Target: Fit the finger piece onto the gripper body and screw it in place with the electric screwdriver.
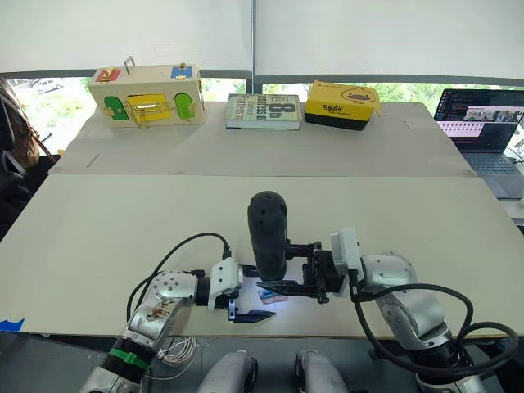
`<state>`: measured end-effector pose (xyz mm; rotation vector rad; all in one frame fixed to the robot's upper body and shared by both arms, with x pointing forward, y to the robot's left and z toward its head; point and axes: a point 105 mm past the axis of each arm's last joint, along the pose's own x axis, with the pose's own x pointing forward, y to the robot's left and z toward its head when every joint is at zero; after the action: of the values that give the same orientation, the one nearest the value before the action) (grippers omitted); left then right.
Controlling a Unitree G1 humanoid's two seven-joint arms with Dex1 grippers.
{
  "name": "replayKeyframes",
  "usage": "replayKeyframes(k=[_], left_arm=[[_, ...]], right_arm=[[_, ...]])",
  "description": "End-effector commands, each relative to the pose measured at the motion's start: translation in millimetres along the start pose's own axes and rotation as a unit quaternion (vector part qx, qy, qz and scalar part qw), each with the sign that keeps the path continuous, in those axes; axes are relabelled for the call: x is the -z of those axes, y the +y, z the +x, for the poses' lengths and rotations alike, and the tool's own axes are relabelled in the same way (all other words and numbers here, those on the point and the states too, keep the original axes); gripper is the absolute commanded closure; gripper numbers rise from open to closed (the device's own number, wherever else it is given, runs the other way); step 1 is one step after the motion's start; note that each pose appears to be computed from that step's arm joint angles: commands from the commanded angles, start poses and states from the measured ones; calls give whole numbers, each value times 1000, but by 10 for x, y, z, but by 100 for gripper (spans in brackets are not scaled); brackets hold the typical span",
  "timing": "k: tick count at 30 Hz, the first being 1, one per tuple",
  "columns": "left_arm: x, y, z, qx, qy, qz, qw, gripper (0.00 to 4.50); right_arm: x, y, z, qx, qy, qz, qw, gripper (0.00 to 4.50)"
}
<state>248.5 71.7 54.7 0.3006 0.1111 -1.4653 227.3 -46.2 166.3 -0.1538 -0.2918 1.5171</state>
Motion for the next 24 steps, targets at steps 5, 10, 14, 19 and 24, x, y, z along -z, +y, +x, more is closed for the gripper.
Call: replayKeyframes(k=[5, 10, 14, 19, 24], left_arm=[[121, -87, 27, 14, 17, -23, 1000, 1], [124, -93, 28, 14, 16, -24, 999, 1], [125, -94, 27, 13, 16, -25, 999, 1], [121, -91, 26, 12, 16, -25, 999, 1], [118, -90, 26, 10, 16, -25, 999, 1]], right_arm=[[-110, 0, 6, 0, -16, -24, 1000, 260], [-99, -4, 7, 2, -15, -22, 1000, 260], [-94, -7, 14, 3, -16, -21, 1000, 260], [-85, -9, 20, 2, -15, -18, 1000, 260], [-79, -6, 21, 2, -15, -15, 1000, 260]])
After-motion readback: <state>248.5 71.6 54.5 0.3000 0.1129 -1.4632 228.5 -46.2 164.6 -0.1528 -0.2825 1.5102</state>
